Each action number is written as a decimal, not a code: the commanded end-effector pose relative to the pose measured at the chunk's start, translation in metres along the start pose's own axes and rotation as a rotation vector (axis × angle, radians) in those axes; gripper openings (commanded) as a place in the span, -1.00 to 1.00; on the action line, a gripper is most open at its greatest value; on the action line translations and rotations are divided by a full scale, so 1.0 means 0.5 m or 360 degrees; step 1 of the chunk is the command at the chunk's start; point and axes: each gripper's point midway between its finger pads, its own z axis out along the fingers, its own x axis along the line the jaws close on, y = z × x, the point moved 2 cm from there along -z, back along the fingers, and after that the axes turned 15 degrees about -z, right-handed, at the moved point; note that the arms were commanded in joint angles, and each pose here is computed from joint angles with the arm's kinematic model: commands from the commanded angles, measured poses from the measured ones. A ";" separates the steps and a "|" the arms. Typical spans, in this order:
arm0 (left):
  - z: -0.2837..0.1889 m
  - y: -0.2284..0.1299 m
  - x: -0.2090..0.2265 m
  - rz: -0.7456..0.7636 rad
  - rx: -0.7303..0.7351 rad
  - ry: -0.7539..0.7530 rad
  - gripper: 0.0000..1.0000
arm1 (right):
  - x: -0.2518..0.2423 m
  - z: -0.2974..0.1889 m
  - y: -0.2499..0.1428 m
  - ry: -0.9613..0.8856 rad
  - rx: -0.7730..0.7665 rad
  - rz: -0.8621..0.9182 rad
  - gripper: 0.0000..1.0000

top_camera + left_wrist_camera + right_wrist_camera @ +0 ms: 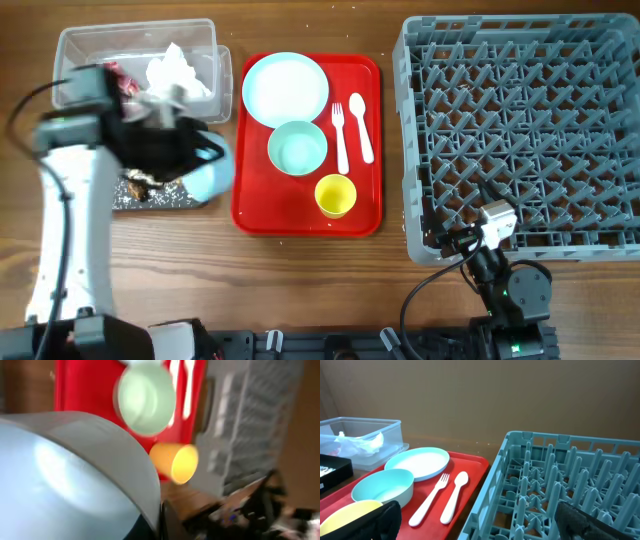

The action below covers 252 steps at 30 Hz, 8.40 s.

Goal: Sort waste into correct bins and load items into the dishwasher rack

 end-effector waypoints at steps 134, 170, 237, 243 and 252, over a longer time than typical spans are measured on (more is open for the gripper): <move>0.032 0.080 -0.060 -0.0317 -0.0721 0.0239 0.74 | -0.094 0.204 0.170 0.0115 0.1191 0.0721 -0.91; 0.032 0.076 -0.056 -0.0325 -0.0709 0.0252 0.86 | -0.031 0.009 -0.084 0.0083 0.2449 0.0701 -0.92; -0.152 0.073 -0.013 0.0086 -0.1107 0.0504 1.00 | 0.308 0.436 -0.158 0.0491 0.1694 0.0287 -0.25; -0.152 0.073 -0.013 0.0085 -0.1106 0.0504 1.00 | 0.311 0.439 -0.168 0.0525 0.1684 0.0208 -0.25; -0.152 0.073 -0.013 0.0085 -0.1106 0.0504 1.00 | 0.329 0.433 -0.203 0.0571 0.1749 0.0244 -0.88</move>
